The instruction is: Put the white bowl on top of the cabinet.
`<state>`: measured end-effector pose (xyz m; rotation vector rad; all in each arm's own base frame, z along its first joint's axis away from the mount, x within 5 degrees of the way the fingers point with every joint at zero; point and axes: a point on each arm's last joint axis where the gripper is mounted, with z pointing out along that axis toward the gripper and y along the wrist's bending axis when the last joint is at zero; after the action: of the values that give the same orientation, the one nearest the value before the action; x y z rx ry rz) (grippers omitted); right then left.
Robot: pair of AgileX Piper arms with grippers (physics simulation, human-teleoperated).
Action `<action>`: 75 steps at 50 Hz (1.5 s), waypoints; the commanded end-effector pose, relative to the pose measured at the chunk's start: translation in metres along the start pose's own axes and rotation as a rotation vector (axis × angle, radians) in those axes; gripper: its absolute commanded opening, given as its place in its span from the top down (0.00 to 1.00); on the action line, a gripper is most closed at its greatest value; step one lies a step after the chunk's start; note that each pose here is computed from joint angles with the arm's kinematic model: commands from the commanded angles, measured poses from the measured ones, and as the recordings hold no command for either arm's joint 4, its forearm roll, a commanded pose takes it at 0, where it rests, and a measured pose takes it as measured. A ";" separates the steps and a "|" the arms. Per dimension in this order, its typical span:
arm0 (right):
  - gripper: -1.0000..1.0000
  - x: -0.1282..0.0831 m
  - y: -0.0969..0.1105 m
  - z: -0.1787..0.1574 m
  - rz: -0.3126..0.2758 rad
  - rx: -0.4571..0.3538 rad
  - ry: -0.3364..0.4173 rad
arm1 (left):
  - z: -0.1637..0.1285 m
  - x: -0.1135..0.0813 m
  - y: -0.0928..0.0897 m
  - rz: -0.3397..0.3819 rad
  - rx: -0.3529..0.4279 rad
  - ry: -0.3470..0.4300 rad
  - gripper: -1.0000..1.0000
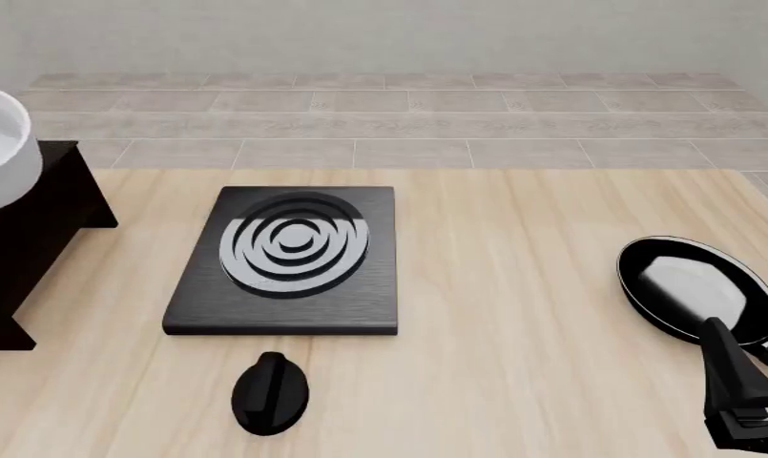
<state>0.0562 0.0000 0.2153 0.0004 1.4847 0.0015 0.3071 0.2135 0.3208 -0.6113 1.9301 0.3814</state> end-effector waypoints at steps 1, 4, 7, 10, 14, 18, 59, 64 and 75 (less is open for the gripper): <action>0.00 0.000 0.000 0.000 0.000 0.000 0.000 | 0.002 0.005 0.013 0.000 -0.034 -0.008 1.00; 0.00 0.000 0.000 0.000 0.000 0.000 0.000 | 0.005 0.011 0.017 -0.006 -0.044 -0.002 1.00; 0.00 0.000 0.000 0.000 0.000 0.000 0.000 | 0.007 0.016 0.021 -0.011 -0.052 0.004 1.00; 0.00 0.000 0.000 0.000 0.000 0.000 0.000 | 0.009 0.020 0.026 -0.016 -0.064 0.007 1.00; 0.00 0.000 0.000 0.000 0.000 0.000 0.000 | 0.010 0.022 0.032 -0.019 -0.079 0.008 1.00; 0.00 0.000 0.000 0.000 0.000 0.000 0.000 | 0.010 0.024 0.034 -0.023 -0.085 0.009 1.00; 0.00 0.000 0.000 0.000 0.000 0.000 0.000 | -0.061 -0.013 0.003 -0.041 -0.010 -0.072 0.00; 0.00 0.000 0.000 0.000 0.000 0.000 0.000 | -0.070 -0.013 -0.002 -0.054 0.008 -0.074 0.00; 0.00 0.000 0.000 0.000 0.000 0.000 0.000 | -0.079 -0.001 -0.014 -0.080 0.044 -0.067 0.00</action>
<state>0.0562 0.0000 0.2153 0.0004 1.4847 0.0015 0.2612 0.1774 0.3562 -0.6380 1.8437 0.3500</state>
